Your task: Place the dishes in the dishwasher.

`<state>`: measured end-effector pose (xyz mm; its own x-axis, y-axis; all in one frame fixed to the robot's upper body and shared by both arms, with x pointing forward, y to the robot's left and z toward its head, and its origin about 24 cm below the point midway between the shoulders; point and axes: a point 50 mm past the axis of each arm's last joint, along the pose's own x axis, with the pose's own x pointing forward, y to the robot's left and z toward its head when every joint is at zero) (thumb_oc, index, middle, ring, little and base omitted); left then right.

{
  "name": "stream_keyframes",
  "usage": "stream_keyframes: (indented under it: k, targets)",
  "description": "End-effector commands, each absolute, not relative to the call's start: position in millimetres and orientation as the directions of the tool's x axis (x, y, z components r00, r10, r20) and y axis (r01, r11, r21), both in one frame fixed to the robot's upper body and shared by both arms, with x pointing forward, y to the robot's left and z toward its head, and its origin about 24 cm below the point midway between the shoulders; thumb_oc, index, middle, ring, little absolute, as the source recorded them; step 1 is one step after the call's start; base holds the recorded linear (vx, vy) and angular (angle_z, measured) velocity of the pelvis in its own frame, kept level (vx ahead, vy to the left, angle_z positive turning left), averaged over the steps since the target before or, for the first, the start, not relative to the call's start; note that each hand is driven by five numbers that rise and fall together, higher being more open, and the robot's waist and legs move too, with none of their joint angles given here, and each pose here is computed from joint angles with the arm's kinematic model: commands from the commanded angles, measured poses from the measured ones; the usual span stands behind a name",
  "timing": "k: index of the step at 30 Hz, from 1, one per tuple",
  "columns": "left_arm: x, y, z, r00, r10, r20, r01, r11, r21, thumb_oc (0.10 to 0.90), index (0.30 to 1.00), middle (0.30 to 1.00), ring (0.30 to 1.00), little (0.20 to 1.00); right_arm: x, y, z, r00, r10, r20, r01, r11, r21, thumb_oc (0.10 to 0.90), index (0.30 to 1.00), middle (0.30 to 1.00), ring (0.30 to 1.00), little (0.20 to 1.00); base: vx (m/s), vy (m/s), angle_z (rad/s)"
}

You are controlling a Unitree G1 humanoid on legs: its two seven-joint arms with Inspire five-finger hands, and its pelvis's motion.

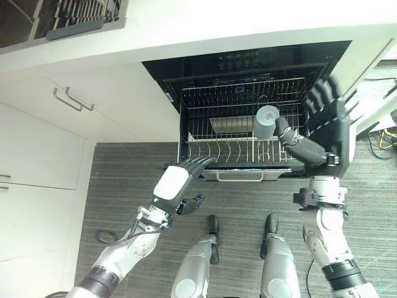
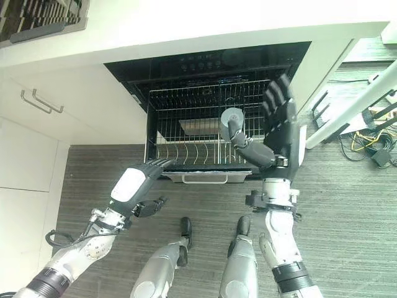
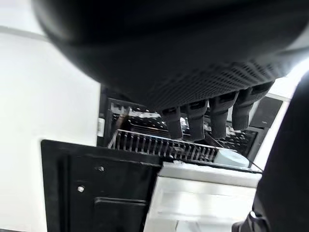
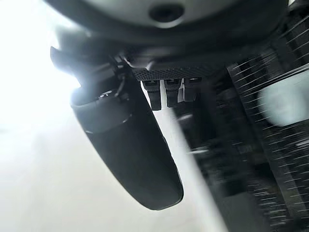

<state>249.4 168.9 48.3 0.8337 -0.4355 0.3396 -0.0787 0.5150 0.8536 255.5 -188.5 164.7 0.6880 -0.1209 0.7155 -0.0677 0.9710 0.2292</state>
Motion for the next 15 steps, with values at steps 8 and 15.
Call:
stream_keyframes:
  k: [8, 15]
  targets:
    - [232, 196, 96, 0.740, -0.102, 0.664, -0.319, 0.816, 0.482, 0.800, 0.900, 0.900, 0.900, 0.900, 226, -188, 206, 0.464, -0.056, 0.884, -0.111, 0.986, 0.121, 0.800, 0.900, 0.900, 0.900, 0.900, 0.10, 0.056, 0.03]
    - [222, 255, 98, 0.691, 0.376, 0.617, -0.586, 0.791, 0.176, 0.800, 0.900, 0.900, 0.900, 0.900, 220, -215, 179, 0.562, -0.162, 0.811, 0.041, 0.985, 0.168, 0.800, 0.900, 0.900, 0.900, 0.900, 0.02, 0.068, 0.22]
